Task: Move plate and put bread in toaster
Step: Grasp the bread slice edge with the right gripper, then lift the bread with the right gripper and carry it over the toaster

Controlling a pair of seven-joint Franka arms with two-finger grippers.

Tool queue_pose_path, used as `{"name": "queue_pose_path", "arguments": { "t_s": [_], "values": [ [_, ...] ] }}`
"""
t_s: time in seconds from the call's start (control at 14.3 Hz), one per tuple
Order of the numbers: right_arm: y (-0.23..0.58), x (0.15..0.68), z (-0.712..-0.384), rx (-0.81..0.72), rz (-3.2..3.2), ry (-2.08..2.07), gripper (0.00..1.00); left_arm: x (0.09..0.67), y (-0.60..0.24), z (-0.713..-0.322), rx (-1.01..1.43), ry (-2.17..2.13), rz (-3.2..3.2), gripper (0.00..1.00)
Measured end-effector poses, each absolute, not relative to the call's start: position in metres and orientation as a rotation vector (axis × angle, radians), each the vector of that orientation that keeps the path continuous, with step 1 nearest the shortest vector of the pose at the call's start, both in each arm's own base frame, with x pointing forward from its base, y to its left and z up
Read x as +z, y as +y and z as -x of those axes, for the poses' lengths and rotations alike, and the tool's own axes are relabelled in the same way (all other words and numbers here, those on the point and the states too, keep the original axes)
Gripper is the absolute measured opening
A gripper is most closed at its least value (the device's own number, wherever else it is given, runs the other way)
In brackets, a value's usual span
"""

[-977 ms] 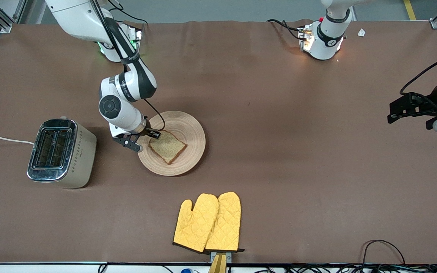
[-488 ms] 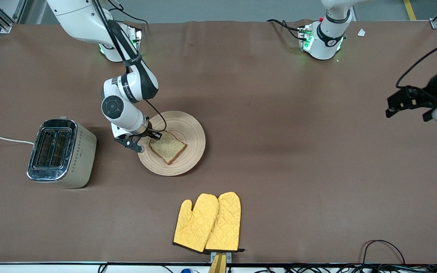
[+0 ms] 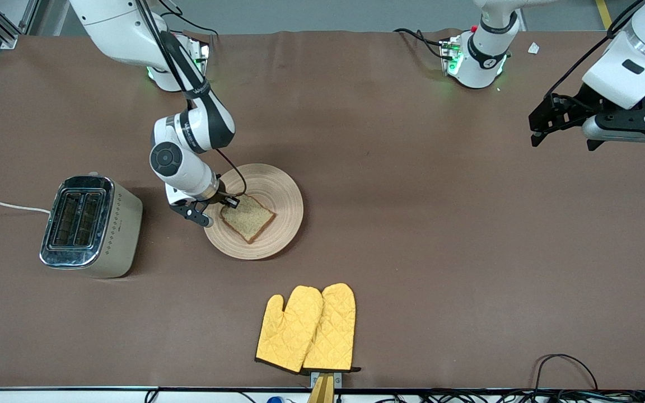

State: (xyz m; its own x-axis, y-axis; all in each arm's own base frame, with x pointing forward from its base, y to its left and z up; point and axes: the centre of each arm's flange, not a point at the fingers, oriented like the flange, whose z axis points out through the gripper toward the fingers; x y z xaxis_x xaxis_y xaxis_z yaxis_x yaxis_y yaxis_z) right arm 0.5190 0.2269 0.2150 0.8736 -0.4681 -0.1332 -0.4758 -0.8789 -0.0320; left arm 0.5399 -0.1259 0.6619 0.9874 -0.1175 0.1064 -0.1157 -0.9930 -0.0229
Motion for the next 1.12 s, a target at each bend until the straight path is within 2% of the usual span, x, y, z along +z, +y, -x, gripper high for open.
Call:
{"name": "queue_pose_path", "arguments": {
  "t_s": [0.14,0.28,0.42,0.56,0.84,1.12],
  "values": [
    [0.235,0.242,-0.534,0.318,2.997,0.747,0.04,0.661,-0.113,-0.543,-0.165,0.189,3.113,1.0],
    [0.232,0.299,-0.56,0.406,3.052,0.71,0.04,0.661,-0.099,-0.545,-0.164,0.21,3.109,1.0],
    [0.211,0.362,-0.578,0.415,3.215,0.657,0.04,0.661,-0.095,-0.546,-0.164,0.206,3.109,1.0],
    [0.192,0.403,-0.585,0.378,3.399,0.583,0.04,0.662,-0.096,-0.546,-0.166,0.208,3.109,1.0],
    [0.164,0.416,-0.592,0.294,3.792,0.239,0.04,0.662,-0.09,-0.547,-0.166,0.192,3.109,1.0],
    [0.138,0.432,-0.603,0.356,4.05,-0.269,0.04,0.658,-0.076,-0.552,-0.154,0.166,3.11,1.0]
  ]
}}
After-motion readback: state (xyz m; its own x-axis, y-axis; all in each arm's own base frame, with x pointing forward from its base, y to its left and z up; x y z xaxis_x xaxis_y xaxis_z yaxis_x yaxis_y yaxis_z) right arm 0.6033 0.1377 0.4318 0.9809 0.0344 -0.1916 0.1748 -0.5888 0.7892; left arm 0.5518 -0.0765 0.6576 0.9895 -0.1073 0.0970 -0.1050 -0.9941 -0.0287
